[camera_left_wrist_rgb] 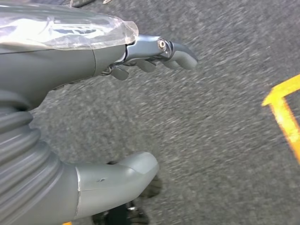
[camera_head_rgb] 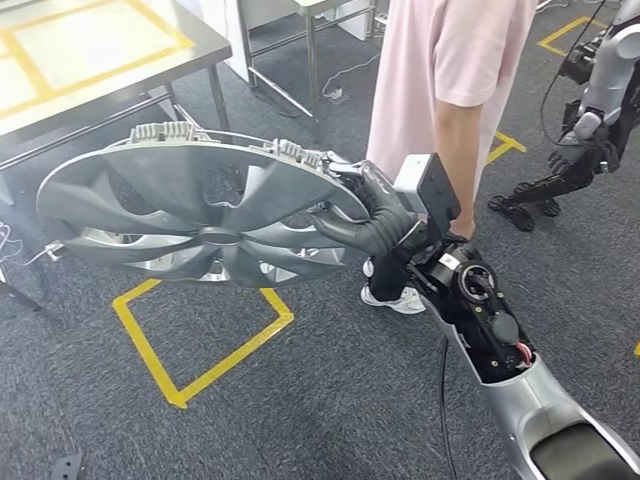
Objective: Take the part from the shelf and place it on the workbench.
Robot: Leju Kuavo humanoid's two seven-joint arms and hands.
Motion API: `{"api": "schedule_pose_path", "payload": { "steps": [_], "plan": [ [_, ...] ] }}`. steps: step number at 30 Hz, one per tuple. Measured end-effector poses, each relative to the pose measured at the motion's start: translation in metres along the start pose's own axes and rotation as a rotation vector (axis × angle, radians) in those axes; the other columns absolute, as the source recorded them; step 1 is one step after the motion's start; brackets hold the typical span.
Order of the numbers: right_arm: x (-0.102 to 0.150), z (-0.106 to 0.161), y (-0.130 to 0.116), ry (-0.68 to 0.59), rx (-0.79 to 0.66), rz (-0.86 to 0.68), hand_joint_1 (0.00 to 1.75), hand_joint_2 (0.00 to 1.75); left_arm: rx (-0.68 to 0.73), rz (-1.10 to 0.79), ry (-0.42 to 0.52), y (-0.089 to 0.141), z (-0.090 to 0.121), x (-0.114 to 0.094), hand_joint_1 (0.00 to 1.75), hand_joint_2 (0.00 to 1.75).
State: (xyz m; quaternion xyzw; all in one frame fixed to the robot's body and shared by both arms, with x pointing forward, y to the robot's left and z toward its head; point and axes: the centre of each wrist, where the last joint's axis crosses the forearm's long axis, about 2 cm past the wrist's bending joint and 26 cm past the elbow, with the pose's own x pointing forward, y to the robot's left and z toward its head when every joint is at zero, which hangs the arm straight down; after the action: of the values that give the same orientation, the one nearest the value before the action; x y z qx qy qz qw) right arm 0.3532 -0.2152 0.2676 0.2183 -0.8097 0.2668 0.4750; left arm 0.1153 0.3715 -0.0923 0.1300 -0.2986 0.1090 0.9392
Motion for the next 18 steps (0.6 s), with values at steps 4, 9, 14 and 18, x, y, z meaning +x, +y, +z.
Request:
{"api": "schedule_pose_path", "payload": {
  "steps": [4,9,14,18],
  "plan": [
    [0.0009,-0.0014,0.0005,-0.002,-0.001,0.000,1.75,1.75,0.004,-0.003,0.002,0.0028,0.0000,-0.0008,0.00,1.75],
    [0.0001,-0.0007,0.0011,0.004,-0.003,-0.002,1.75,1.75,-0.008,-0.002,0.001,0.0022,-0.0001,-0.0004,0.00,1.75],
    [0.0018,-0.0008,0.0003,-0.001,-0.007,0.001,1.75,1.75,-0.014,-0.004,-0.003,0.0031,-0.0011,0.0018,0.00,1.75],
    [0.0028,-0.0007,-0.0002,-0.004,-0.011,0.002,1.75,1.75,-0.013,-0.006,0.000,0.0040,-0.0007,0.0006,0.00,1.75]
  ]
}}
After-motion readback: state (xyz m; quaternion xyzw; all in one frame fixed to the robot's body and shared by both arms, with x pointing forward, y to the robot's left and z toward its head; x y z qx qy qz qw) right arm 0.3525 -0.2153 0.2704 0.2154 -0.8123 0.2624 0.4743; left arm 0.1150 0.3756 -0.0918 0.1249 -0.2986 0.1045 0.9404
